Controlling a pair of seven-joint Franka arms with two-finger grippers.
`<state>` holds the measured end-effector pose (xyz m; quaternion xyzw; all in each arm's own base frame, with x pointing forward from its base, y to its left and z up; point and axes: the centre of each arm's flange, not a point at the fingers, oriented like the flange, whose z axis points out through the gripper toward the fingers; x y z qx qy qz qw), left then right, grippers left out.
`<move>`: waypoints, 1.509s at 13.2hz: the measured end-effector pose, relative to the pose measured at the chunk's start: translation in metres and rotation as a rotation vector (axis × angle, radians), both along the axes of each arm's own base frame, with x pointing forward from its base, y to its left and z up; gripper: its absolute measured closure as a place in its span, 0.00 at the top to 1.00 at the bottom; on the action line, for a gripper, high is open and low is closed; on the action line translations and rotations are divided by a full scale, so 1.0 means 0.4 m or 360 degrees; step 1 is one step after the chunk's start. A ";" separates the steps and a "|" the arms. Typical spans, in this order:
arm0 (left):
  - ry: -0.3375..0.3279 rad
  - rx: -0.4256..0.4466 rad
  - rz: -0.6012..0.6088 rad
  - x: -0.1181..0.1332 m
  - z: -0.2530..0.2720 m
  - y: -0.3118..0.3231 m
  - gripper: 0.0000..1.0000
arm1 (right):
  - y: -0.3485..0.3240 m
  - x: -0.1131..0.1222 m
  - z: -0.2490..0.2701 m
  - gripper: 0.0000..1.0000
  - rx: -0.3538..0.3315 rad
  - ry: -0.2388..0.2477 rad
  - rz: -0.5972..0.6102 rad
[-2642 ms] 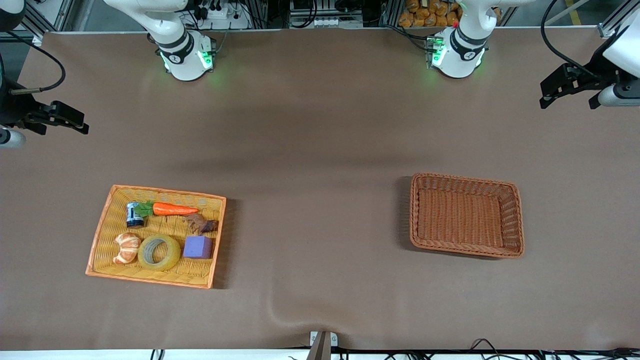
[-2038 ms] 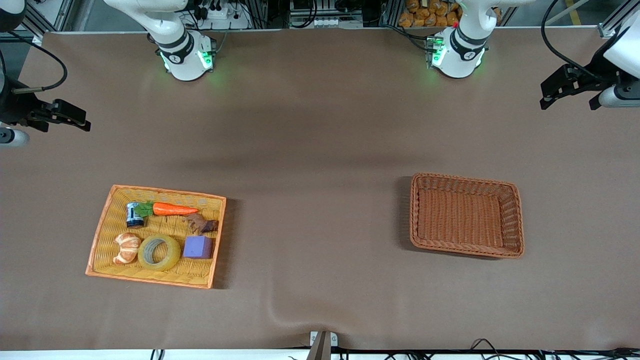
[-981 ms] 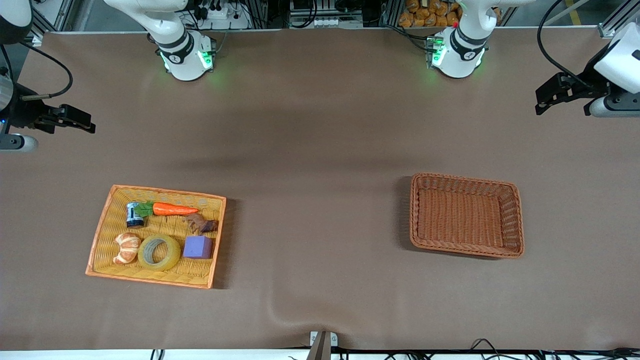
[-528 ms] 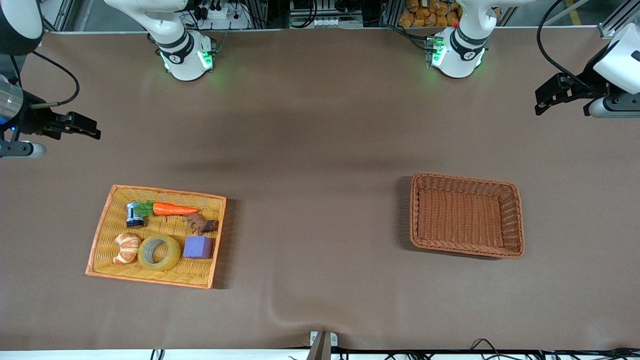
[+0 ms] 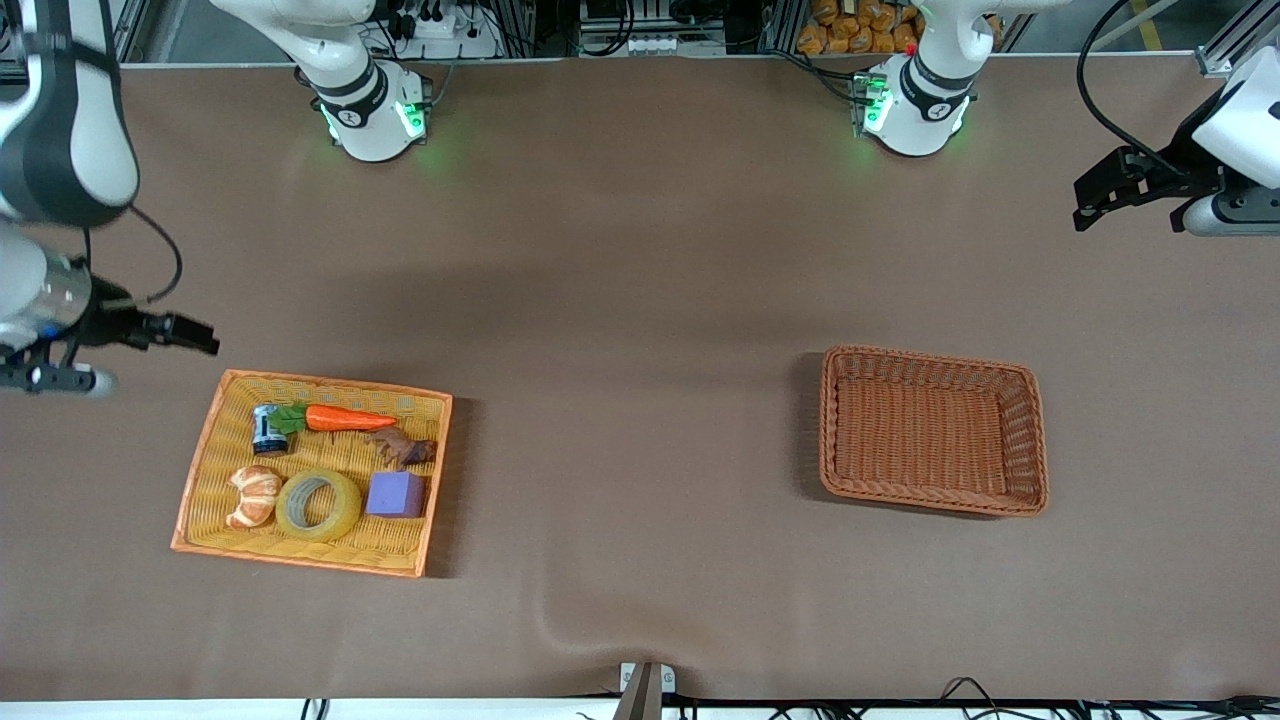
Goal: Transfer tape with both arms
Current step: 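Reach the right gripper down to the yellow tape roll in the tray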
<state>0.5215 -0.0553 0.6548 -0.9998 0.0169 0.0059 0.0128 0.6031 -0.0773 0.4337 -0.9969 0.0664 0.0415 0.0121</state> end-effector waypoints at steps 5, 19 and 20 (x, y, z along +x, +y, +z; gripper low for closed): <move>0.0001 0.0000 -0.0011 0.000 -0.001 -0.009 1.00 | -0.057 0.136 -0.224 1.00 -0.0012 -0.0028 -0.0243; 0.0016 0.0001 -0.0018 0.006 -0.013 -0.015 1.00 | 0.041 0.266 -0.450 1.00 -0.0068 -0.0013 -0.0583; 0.0016 0.0001 -0.0018 0.006 -0.013 -0.015 1.00 | 0.056 0.275 -0.451 1.00 -0.0085 -0.0023 -0.0557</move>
